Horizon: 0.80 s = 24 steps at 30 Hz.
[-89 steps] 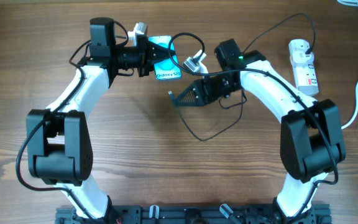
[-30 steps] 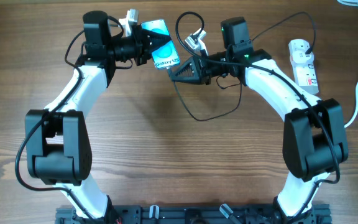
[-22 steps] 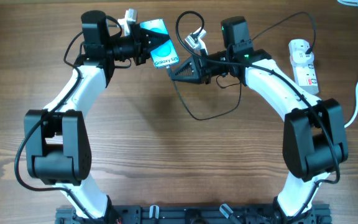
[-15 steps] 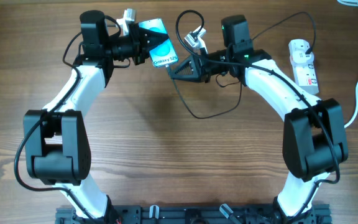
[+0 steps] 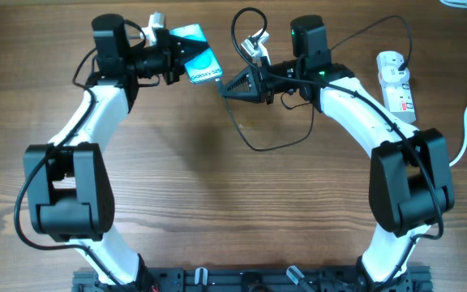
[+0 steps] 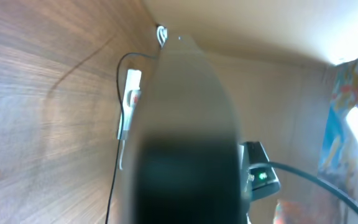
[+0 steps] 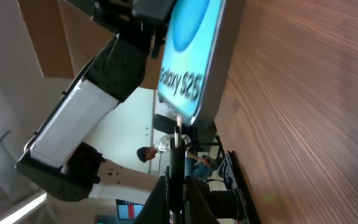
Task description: Plug charger to phone and switch on socket
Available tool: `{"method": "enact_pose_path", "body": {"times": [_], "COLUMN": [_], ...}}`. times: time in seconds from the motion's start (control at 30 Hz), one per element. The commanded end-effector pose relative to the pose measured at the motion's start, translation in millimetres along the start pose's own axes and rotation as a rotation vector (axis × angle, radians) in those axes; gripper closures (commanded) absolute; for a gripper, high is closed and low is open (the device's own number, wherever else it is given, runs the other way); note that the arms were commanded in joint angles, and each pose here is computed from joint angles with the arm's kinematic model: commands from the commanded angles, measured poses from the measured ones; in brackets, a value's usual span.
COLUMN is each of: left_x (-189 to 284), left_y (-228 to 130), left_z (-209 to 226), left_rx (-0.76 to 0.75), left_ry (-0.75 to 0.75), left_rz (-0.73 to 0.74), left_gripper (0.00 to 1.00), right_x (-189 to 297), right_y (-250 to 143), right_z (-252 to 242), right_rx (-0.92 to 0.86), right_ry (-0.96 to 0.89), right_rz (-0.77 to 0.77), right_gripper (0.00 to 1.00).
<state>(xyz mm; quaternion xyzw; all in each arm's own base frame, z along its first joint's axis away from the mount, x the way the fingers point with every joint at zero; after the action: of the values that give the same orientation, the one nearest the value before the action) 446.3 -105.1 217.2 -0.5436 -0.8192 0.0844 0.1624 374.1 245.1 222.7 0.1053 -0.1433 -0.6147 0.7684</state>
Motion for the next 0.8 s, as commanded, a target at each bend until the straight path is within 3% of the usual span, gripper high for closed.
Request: {"method": "enact_pose_path", "body": {"times": [0.0,0.77], "left_x": [2,1], "left_y": [-4,4], "left_z": [1,-15], "left_rx": [0.081,-0.051], "left_ry": [0.014,-0.036], "left_rz": [0.028,-0.045], "left_gripper": [0.96,0.96], "right_x": [2,-17], "right_y": [1,10], "right_z": [13,12], "right_rx": [0.022,-0.066], "right_ry": [0.021,-0.052], "right_rz": [0.008,-0.047], "right_gripper": [0.96,0.95]}}
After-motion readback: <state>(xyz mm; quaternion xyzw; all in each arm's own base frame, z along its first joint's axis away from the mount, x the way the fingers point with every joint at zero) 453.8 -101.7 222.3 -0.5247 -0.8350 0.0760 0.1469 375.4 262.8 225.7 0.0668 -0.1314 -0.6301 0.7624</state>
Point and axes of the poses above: each gripper's point midway between its finger pads, its own x axis back along the fingers, its own z axis along the line the jaws close on, y = z × x, the point moved 6 cm from there along x, back along the fingers, and after that the axes turned 12 degrees about x, right-handed, at the moved point
